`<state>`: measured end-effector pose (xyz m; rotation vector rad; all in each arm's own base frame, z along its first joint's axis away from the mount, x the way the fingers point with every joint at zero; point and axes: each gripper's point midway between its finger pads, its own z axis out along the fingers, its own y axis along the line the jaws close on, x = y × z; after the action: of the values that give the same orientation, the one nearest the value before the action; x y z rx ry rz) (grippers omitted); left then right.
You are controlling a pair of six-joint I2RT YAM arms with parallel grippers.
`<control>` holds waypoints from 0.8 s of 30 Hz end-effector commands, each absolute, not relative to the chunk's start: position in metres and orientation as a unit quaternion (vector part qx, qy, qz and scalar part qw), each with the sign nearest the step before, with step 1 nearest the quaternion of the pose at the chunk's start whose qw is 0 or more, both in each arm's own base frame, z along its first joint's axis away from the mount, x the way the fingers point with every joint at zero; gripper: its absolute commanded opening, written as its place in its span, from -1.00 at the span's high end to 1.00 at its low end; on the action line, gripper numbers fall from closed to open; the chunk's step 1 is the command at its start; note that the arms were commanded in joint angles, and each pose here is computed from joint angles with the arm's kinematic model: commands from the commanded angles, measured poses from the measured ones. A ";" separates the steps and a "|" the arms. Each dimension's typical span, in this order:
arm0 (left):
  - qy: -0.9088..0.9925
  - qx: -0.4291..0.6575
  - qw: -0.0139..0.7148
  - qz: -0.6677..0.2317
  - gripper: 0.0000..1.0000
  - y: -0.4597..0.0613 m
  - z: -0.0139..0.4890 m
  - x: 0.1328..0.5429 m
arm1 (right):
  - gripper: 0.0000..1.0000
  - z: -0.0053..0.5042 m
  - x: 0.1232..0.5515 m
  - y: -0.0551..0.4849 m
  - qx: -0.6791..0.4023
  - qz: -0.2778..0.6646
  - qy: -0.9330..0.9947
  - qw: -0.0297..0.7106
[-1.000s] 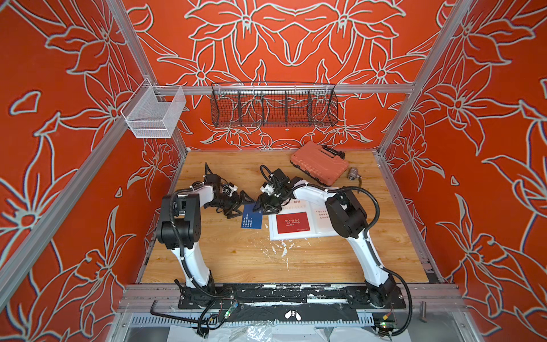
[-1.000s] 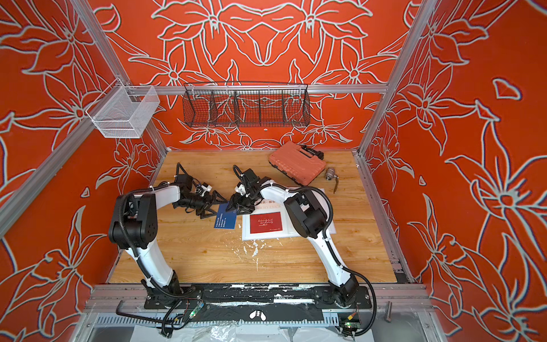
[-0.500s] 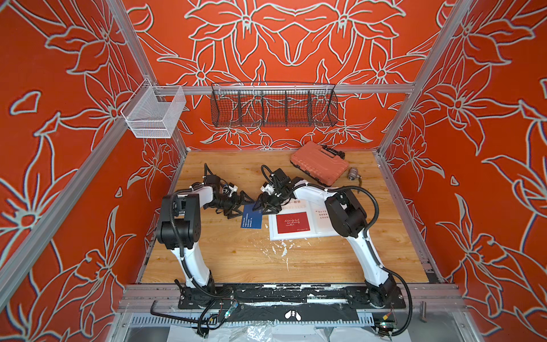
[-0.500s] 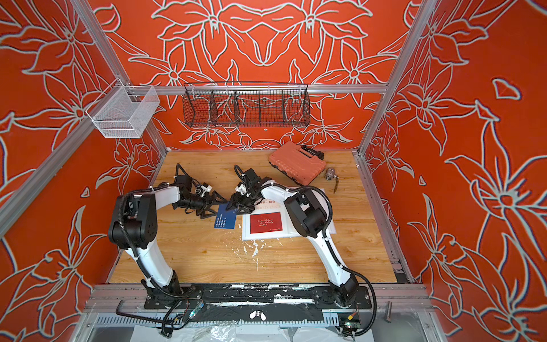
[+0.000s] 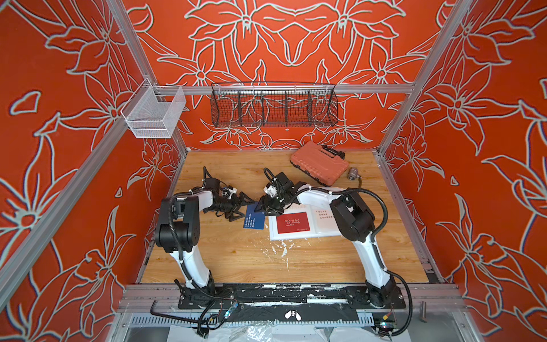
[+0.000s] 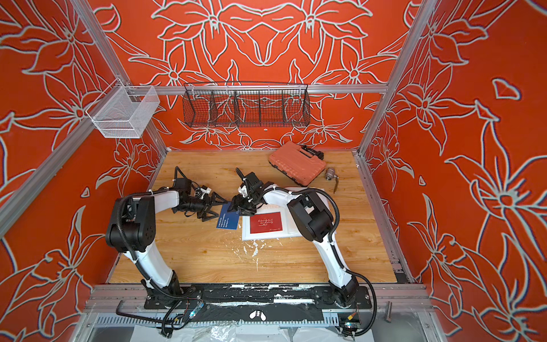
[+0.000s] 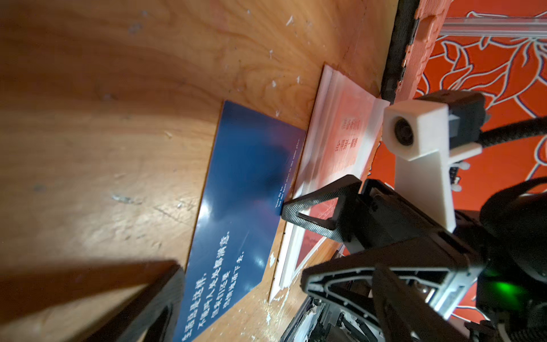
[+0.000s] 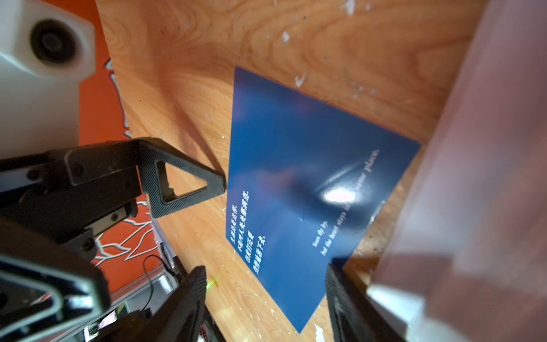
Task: Place the photos into the photo albums
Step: Pick up the photo at the center of the board.
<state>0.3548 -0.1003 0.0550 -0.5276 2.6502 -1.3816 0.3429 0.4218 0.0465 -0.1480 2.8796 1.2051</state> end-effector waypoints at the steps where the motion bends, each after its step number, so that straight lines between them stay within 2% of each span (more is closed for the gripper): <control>1: 0.883 -0.223 0.015 -0.414 -0.95 -0.094 0.026 0.336 | -0.35 0.014 0.339 0.393 -0.023 0.293 0.955 0.029; 8: 0.925 -0.185 0.012 -0.332 -0.95 -0.080 0.015 0.331 | -0.36 0.006 0.336 0.387 -0.027 0.276 0.960 0.031; 14: 0.940 -0.139 0.019 -0.311 -0.95 -0.083 0.018 0.336 | -0.36 0.005 0.335 0.394 -0.031 0.279 0.959 0.034; 18: 0.935 -0.131 0.032 -0.329 -0.95 -0.089 0.020 0.339 | -0.36 -0.005 0.327 0.393 -0.033 0.274 0.961 0.030; 24: 0.922 -0.129 0.006 -0.365 -0.95 -0.101 0.011 0.335 | -0.36 -0.033 0.318 0.410 -0.004 0.317 0.948 -0.009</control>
<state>0.3587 -0.1022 0.0504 -0.3616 2.7524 -1.1819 0.3429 0.4278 0.0434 -0.1632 2.8049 1.1265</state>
